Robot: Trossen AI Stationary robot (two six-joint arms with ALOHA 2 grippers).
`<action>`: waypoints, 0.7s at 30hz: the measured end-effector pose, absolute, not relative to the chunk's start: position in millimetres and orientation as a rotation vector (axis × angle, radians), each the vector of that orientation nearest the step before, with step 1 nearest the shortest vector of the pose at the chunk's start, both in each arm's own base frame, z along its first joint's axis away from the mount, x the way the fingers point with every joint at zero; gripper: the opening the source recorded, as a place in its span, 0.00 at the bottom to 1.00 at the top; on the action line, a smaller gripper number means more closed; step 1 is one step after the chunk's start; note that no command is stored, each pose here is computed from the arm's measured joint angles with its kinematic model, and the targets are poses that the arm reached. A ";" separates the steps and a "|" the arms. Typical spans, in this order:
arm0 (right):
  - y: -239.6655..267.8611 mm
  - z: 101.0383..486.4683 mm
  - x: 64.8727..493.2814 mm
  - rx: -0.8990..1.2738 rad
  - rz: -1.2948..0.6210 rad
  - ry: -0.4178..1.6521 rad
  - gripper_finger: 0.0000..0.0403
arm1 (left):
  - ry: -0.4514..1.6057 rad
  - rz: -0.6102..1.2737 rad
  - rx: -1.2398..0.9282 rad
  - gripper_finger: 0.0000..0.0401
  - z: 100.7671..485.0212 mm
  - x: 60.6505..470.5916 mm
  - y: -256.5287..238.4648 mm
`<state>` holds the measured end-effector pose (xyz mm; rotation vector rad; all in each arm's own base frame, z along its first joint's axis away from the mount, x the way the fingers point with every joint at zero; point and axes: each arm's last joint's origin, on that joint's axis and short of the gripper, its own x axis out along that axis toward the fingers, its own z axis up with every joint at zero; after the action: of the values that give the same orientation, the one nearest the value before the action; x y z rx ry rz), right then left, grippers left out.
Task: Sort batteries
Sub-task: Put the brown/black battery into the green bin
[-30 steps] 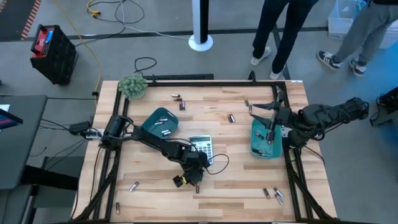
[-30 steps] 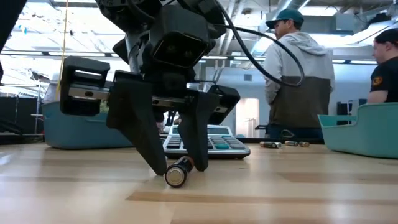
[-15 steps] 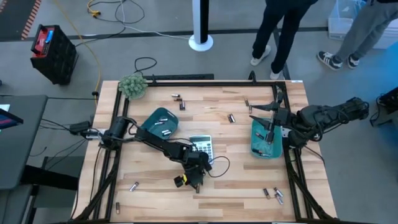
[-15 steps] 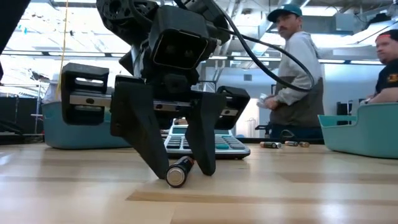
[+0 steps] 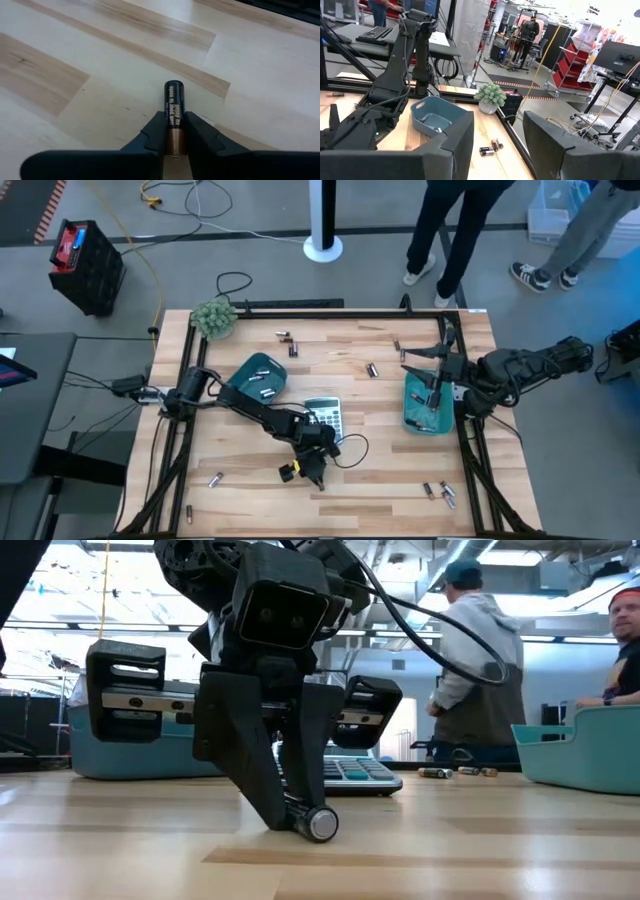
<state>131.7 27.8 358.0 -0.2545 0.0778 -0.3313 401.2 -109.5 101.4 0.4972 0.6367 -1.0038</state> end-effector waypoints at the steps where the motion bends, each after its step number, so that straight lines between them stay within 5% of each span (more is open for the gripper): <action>1: 27.8 358.1 131.7 -0.254 -0.331 0.077 0.46 | 0.629 -0.996 0.496 0.11 102.5 402.2 -107.7; 21: 27.7 372.9 130.6 -0.306 -0.351 -0.042 0.46 | 0.346 -0.568 0.469 0.11 173.2 470.3 -34.3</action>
<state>130.6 27.7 372.9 -0.3063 -0.0422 -0.3506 470.3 -34.3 173.2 0.4694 0.3457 -0.5677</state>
